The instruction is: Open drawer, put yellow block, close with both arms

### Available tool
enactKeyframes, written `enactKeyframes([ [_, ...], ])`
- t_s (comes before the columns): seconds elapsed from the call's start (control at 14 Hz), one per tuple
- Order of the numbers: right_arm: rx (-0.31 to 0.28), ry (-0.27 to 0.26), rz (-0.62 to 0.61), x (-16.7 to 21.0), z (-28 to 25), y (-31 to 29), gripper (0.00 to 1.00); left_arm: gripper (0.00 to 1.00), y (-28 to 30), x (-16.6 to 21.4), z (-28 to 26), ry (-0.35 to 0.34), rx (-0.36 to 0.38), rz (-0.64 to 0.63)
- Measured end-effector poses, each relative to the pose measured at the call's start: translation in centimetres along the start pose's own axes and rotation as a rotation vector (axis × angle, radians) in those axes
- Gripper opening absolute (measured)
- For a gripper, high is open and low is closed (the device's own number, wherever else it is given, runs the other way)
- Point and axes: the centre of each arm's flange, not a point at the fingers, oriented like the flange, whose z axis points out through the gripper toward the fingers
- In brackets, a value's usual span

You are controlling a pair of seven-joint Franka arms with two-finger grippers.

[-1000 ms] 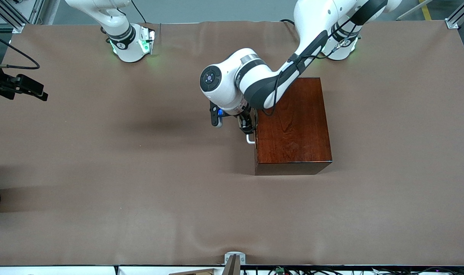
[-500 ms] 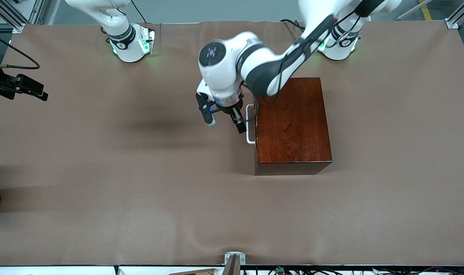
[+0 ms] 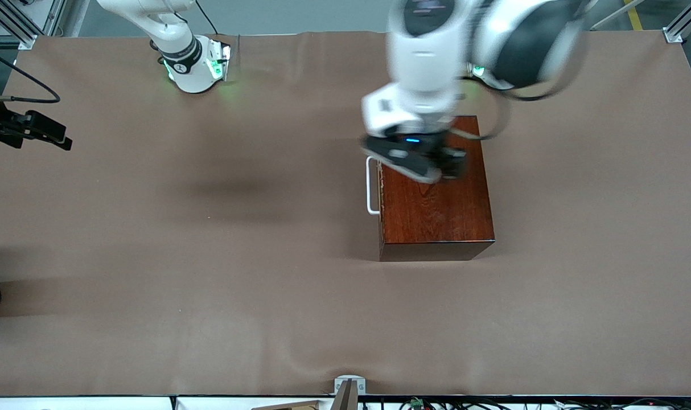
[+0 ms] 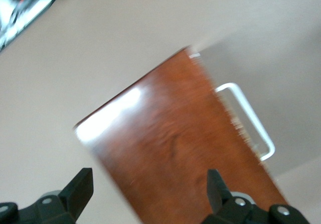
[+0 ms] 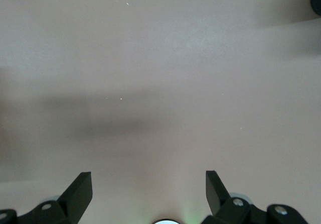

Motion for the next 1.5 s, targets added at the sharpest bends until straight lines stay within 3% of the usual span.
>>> enactKeyframes([
  [0.29, 0.000, 0.000, -0.001, 0.0, 0.0, 0.0, 1.00, 1.00, -15.3, -3.9, -1.6, -0.039, -0.162, -0.262],
  [0.5, 0.000, 0.000, -0.001, 0.0, 0.0, 0.0, 1.00, 1.00, -21.4, -7.2, -1.6, -0.085, -0.166, -0.399],
  [0.79, 0.000, 0.000, -0.001, 0.0, 0.0, 0.0, 1.00, 1.00, -25.2, -11.9, -1.9, -0.099, -0.176, -0.509],
  [1.0, 0.000, 0.000, -0.001, 0.0, 0.0, 0.0, 1.00, 1.00, -26.0, -14.2, -1.4, -0.070, -0.171, -0.509],
  [1.21, 0.000, 0.000, -0.001, 0.0, 0.0, 0.0, 1.00, 1.00, -25.8, -14.4, -0.5, -0.031, -0.164, -0.513],
  [1.5, 0.000, 0.001, -0.001, 0.0, 0.0, 0.0, 1.00, 1.00, -25.9, -14.2, 0.4, -0.028, -0.163, -0.517],
])
